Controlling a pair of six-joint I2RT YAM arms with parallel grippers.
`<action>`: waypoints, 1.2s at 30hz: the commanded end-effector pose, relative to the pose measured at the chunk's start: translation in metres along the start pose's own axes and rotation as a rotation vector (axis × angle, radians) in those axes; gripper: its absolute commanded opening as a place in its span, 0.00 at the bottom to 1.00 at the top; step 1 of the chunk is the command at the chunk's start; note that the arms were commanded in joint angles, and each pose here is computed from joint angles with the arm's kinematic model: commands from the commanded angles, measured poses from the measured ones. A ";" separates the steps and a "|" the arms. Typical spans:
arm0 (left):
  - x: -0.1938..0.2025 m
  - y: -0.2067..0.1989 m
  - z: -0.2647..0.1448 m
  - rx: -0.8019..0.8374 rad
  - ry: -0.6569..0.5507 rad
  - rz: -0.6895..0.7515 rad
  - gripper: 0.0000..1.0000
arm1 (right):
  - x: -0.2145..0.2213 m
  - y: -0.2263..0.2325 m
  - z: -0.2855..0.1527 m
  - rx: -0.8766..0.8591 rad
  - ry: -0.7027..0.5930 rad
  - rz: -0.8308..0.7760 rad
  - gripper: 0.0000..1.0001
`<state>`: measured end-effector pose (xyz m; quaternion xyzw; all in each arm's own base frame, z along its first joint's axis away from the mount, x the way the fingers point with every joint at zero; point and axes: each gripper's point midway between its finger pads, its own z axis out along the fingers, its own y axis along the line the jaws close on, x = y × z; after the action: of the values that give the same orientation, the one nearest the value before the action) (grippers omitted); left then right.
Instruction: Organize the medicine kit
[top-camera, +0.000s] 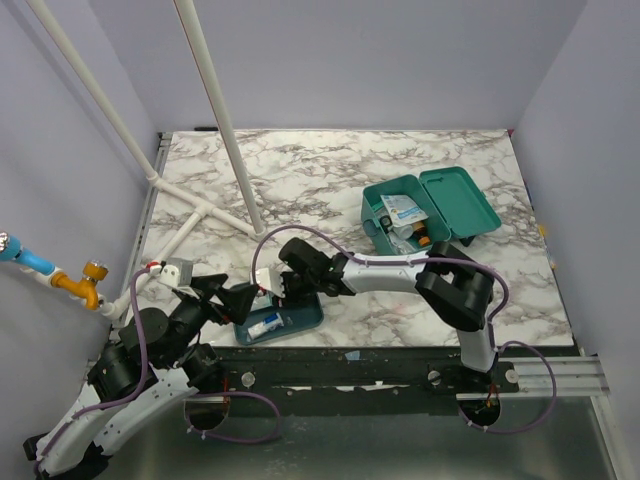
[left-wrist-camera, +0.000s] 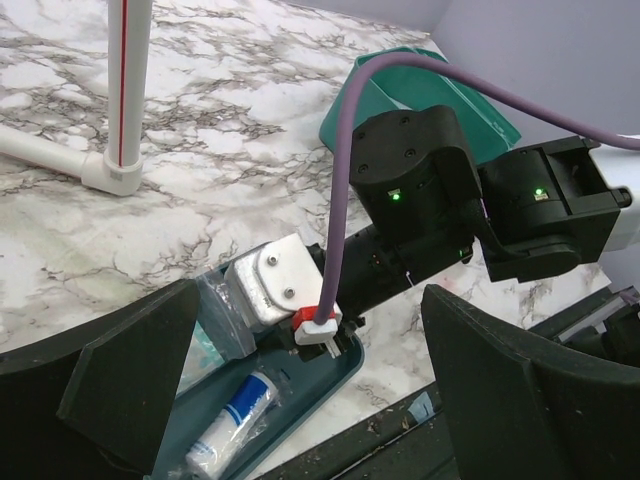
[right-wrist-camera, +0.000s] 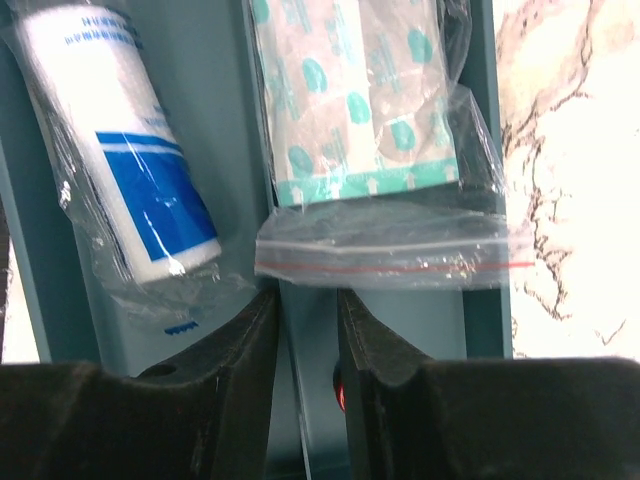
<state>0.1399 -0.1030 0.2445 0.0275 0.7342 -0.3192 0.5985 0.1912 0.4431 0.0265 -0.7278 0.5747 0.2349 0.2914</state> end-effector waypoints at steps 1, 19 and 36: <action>-0.011 0.003 -0.008 0.006 -0.069 -0.027 0.96 | -0.011 0.008 0.014 -0.019 -0.023 -0.028 0.33; -0.011 0.003 -0.008 0.006 -0.070 -0.029 0.96 | -0.018 0.012 0.030 -0.016 -0.019 -0.010 0.13; -0.012 0.006 -0.009 -0.007 -0.076 -0.035 0.96 | -0.023 0.006 -0.013 0.122 -0.032 0.092 0.01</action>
<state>0.1410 -0.1015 0.2445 0.0241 0.7344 -0.3161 0.6002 0.1777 0.4556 0.0270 -0.7071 0.5930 0.2353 0.3049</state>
